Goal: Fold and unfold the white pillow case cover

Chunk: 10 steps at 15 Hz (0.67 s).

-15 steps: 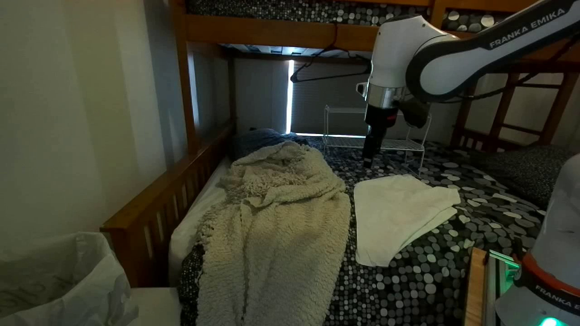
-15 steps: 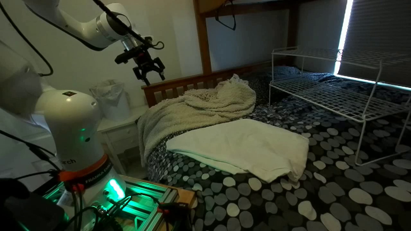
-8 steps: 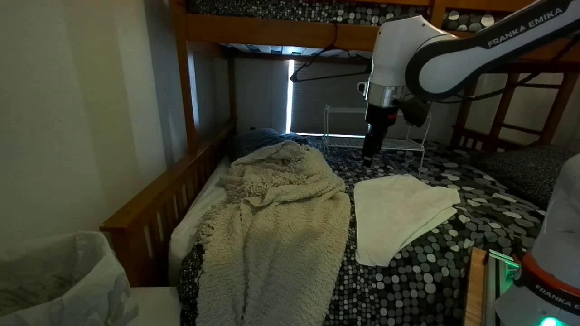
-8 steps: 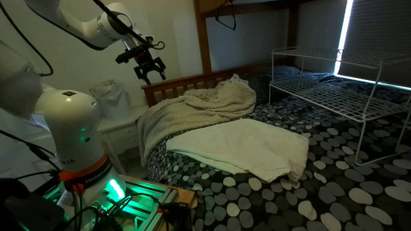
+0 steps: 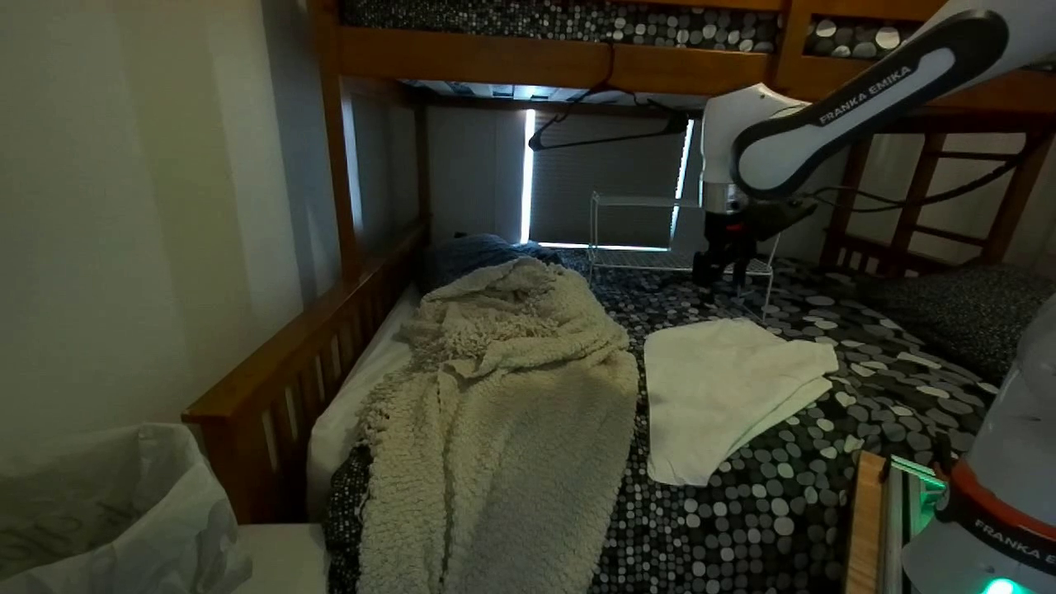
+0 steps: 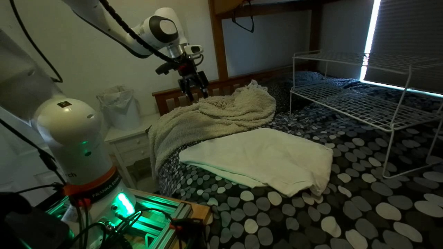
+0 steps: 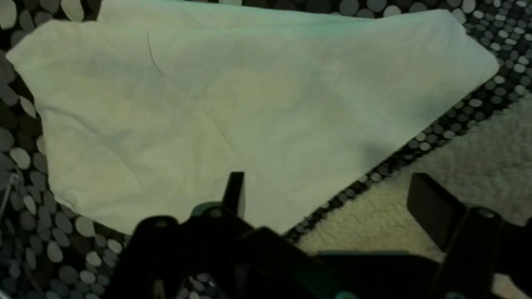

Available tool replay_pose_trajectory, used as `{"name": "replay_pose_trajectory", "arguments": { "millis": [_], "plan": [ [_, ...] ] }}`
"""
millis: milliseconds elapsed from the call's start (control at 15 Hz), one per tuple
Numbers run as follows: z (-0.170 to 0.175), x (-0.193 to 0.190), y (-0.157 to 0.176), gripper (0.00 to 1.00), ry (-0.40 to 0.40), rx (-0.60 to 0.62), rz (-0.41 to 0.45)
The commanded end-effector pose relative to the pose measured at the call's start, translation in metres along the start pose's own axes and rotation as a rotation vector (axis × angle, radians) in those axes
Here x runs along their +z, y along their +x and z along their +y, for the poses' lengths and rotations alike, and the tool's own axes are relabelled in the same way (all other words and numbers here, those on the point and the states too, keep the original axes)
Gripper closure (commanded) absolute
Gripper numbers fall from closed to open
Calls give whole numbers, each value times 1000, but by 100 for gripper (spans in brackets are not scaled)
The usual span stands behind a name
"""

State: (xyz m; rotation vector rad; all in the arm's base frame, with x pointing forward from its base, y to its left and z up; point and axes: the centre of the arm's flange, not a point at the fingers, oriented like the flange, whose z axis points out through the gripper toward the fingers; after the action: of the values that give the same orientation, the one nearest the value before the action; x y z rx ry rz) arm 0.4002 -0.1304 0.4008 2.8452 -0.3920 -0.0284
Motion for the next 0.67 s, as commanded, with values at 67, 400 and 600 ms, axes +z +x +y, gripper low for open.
{"name": "replay_pose_trajectory", "arguments": {
  "millis": [67, 400, 600],
  "plan": [
    [76, 45, 30, 0, 20, 236, -116],
    [156, 75, 80, 0, 46, 476, -170],
    [201, 86, 118, 0, -21, 609, -70]
  ]
}}
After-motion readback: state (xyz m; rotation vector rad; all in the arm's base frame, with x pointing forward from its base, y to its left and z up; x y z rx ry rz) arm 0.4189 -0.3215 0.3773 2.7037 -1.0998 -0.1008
